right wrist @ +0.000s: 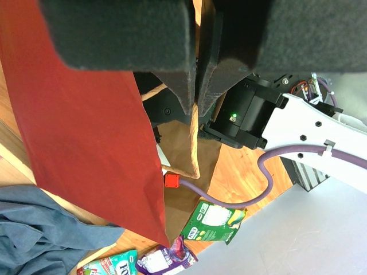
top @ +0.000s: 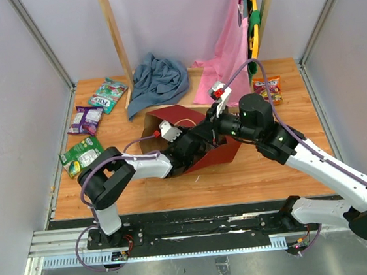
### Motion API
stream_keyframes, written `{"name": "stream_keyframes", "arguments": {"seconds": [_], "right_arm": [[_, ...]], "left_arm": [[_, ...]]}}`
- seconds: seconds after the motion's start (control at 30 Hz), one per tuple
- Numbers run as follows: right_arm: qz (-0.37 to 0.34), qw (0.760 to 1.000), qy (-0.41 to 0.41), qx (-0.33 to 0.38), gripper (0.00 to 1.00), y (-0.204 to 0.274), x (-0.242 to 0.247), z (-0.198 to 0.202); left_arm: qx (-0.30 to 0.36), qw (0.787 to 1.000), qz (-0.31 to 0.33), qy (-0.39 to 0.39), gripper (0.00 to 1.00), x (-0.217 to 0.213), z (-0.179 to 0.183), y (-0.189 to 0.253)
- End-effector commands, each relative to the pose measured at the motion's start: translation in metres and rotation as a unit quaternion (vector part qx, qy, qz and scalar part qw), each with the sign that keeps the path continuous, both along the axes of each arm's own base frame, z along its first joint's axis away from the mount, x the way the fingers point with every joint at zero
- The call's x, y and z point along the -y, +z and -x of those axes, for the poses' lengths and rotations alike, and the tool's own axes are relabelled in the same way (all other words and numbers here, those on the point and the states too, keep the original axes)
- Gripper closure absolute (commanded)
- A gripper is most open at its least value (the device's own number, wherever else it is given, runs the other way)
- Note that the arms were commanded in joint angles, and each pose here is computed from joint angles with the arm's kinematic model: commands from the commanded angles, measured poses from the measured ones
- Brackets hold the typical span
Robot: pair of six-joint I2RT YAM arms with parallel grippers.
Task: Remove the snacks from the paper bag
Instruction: Take out the snack from the paper bag.
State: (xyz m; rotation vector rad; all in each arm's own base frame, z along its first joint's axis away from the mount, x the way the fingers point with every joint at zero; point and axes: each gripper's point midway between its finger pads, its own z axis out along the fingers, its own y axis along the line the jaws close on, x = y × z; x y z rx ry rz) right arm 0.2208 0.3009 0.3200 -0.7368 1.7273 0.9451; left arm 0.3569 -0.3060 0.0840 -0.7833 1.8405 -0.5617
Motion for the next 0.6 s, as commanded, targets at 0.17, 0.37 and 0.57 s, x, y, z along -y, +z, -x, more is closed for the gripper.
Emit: {"name": "stream_keyframes", "arguments": {"seconds": [0.17, 0.37, 0.57], "right_arm": [[-0.010, 1.000, 0.016, 0.011, 0.99, 0.009, -0.005, 0.006], [-0.007, 1.000, 0.014, 0.008, 0.99, 0.007, -0.006, 0.004], [-0.004, 1.000, 0.014, 0.008, 0.99, 0.005, -0.010, 0.000]], "left_arm": [[0.044, 0.998, -0.040, 0.016, 1.00, -0.039, -0.003, 0.007], [0.075, 0.997, -0.022, -0.002, 0.99, -0.052, 0.011, 0.051], [0.107, 0.992, 0.003, -0.061, 0.99, -0.057, 0.036, 0.097]]}}
